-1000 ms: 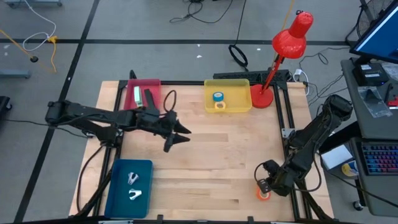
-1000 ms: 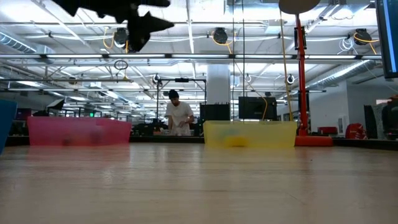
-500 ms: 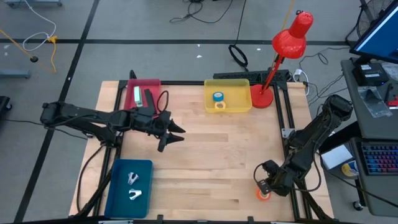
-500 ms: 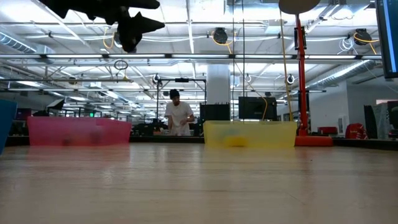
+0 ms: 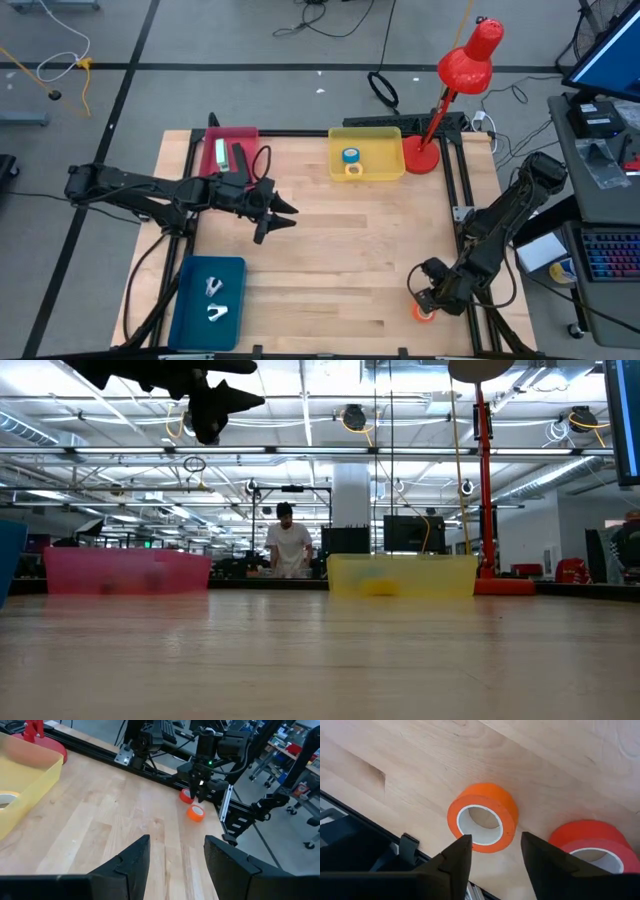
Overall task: Pick and place Stapler, Stapler remover, tape
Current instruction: Put the orange tape into the yellow bin
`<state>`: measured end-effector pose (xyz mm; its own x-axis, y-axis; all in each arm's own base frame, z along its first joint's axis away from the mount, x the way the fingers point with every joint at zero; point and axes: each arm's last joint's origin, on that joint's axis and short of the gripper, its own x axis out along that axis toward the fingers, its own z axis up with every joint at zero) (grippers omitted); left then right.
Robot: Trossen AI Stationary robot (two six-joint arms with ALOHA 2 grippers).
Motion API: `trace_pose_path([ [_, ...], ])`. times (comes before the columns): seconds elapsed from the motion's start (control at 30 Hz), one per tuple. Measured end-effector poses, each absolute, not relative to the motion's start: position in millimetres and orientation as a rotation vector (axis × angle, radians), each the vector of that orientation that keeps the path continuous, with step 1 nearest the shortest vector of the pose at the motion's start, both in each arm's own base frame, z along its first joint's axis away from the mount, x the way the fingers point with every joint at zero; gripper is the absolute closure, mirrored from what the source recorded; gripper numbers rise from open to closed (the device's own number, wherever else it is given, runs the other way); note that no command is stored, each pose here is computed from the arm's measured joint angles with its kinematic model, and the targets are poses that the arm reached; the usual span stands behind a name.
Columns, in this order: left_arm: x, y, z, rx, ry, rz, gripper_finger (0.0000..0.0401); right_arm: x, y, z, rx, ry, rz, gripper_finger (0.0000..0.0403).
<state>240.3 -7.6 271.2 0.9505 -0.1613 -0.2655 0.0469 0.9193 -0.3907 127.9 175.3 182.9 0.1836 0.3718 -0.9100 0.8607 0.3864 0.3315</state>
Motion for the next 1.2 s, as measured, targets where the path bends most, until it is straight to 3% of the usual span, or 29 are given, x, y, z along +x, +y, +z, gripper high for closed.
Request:
trace_pose_path([
  [0.4, 240, -8, 271, -0.391, 0.299, -0.109, 0.0215, 125, 172, 154, 1.308, 1.384, -0.364, 0.0231],
  [0.6, 240, -8, 271, -0.39, 0.299, -0.108, 0.0215, 118, 163, 136, 1.316, 1.395, -0.395, 0.0232],
  [0.9, 241, -6, 271, -0.38, 0.292, -0.068, 0.0215, 117, 162, 134, 1.304, 1.418, -0.411, 0.0232],
  [1.2, 241, -6, 271, -0.376, 0.29, -0.056, 0.0215, 117, 158, 150, 1.426, 1.36, -0.347, 0.0232],
])
